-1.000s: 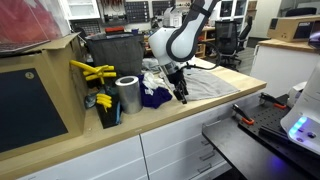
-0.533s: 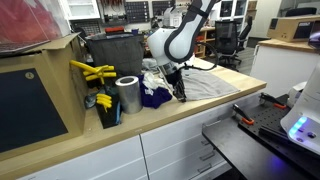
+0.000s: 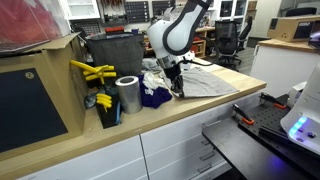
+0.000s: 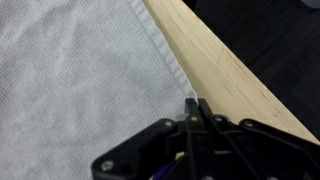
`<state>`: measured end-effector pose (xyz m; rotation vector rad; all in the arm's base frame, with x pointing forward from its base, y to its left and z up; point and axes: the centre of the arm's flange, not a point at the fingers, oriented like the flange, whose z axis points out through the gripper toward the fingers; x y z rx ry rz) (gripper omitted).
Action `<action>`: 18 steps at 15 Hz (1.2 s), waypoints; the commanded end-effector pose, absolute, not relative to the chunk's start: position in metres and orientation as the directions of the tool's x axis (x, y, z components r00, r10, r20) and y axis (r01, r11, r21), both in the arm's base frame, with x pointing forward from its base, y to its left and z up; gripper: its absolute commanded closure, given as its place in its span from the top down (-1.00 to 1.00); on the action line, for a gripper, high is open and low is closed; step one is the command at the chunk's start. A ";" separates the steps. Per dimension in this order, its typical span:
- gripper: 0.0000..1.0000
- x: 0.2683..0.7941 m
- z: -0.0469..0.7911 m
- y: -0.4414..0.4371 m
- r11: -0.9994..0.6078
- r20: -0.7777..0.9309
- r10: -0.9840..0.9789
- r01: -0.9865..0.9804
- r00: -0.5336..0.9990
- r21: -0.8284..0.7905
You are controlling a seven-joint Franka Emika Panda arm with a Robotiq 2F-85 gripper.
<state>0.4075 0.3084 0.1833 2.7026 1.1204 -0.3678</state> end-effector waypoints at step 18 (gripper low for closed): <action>-0.98 0.454 0.309 0.210 -0.890 -0.164 0.426 0.445 0.890 0.099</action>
